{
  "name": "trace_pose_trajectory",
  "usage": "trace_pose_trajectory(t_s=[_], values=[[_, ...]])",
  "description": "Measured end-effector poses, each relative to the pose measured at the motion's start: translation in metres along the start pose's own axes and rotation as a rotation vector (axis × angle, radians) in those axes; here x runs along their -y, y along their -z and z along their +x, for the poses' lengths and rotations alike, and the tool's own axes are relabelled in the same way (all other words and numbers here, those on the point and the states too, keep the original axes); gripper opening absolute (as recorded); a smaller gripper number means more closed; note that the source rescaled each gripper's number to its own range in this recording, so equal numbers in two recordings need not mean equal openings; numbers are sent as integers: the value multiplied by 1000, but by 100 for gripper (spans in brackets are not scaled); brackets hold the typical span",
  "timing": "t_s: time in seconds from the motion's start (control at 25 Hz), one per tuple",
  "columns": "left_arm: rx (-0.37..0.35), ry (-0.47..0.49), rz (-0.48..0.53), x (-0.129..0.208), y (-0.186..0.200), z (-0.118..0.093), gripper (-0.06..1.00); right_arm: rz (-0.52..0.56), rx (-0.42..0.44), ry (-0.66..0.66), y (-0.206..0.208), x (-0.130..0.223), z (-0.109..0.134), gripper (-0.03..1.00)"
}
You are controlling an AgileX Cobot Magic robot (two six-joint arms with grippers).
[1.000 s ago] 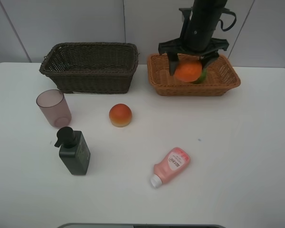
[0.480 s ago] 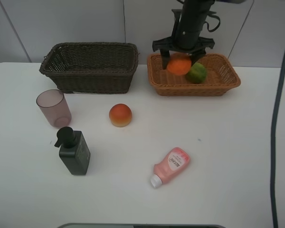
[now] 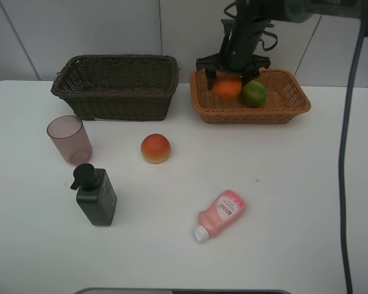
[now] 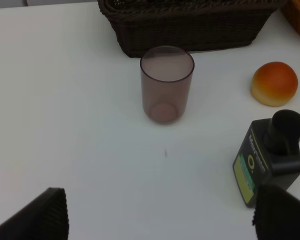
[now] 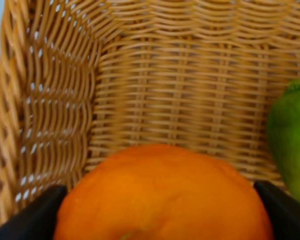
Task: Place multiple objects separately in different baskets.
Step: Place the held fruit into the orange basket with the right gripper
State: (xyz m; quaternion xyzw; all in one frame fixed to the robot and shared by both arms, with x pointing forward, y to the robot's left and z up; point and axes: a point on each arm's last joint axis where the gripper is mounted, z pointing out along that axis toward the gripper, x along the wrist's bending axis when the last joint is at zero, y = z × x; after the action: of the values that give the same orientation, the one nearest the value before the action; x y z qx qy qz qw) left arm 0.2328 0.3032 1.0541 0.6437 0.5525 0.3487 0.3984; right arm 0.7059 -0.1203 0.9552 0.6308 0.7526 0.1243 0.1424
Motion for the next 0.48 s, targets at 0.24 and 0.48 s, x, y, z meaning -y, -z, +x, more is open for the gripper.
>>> trace_pose_trajectory(t_s=[0.24,0.48], values=[[0,0,0,0,0,0,95,2,21,22,-19,2,0,51],[0,0,0,0,0,0,95,-34,11,24,-21,-1,1,51]])
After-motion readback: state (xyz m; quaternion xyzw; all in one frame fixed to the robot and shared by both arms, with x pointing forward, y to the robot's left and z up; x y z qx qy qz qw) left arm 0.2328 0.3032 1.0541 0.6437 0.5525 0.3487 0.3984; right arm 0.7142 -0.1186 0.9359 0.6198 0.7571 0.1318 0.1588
